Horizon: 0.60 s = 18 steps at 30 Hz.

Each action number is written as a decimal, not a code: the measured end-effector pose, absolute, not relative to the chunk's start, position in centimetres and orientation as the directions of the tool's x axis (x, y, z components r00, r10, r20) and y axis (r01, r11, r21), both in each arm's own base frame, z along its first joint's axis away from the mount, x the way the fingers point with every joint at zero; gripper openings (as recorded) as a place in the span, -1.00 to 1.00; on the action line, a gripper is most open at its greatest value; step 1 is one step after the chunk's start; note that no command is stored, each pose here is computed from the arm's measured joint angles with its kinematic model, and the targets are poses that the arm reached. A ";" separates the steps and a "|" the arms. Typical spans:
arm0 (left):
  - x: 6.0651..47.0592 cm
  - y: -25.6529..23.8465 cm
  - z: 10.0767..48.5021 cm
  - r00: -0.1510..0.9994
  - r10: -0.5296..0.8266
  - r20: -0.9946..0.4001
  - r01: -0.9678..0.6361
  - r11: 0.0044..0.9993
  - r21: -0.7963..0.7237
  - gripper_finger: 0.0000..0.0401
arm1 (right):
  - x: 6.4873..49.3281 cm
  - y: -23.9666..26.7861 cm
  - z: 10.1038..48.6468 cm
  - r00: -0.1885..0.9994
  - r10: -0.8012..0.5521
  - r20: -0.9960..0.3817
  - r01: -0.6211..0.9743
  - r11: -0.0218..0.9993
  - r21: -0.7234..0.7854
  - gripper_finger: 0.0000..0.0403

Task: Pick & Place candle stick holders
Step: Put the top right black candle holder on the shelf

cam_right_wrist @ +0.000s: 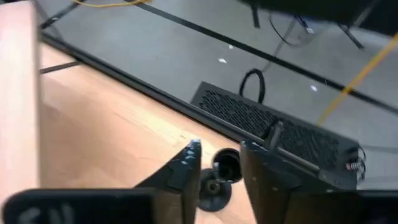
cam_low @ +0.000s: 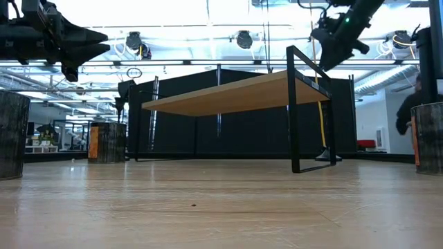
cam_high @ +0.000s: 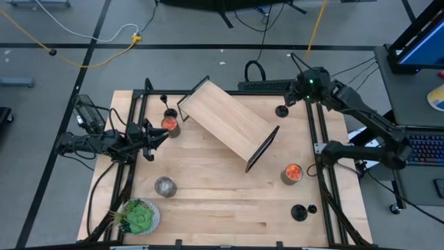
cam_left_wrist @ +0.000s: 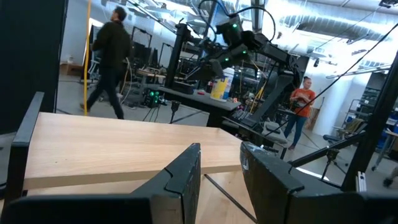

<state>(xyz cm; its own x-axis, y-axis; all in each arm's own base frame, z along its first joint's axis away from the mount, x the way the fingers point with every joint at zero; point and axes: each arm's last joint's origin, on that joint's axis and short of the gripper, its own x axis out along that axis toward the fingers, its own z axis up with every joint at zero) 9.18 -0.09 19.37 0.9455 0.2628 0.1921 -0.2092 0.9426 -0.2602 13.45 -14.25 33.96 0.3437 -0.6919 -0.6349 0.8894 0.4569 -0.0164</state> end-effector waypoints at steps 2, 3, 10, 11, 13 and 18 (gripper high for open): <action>9.2 -0.1 19.4 0.945 0.263 0.192 -0.209 0.943 -0.260 -0.40 | 13.2 -14.8 33.7 0.333 -0.680 -0.653 0.903 0.430 0.013 -0.32; 9.2 -0.1 19.4 0.945 0.263 0.192 -0.209 0.943 -0.260 -0.40 | 13.0 -15.2 33.5 0.331 -0.667 -0.667 0.909 0.415 0.037 -0.27; 9.2 -0.1 19.4 0.946 0.263 0.192 -0.209 0.943 -0.260 -0.40 | 12.5 -17.1 32.0 0.312 -0.583 -0.750 0.934 0.332 0.130 -0.13; 9.2 -0.1 19.4 0.945 0.263 0.192 -0.210 0.943 -0.260 -0.40 | 12.5 -17.3 31.8 0.321 -0.570 -0.756 0.932 0.331 0.147 -0.13; 9.2 -0.1 19.4 0.945 0.267 0.192 -0.213 0.942 -0.261 -0.40 | 12.6 -17.8 31.5 0.324 -0.550 -0.770 0.933 0.322 0.163 -0.13; 9.2 0.0 19.4 0.940 0.283 0.190 -0.228 0.937 -0.264 -0.40 | 12.7 -18.7 30.7 0.304 -0.527 -0.794 0.941 0.298 0.162 -0.14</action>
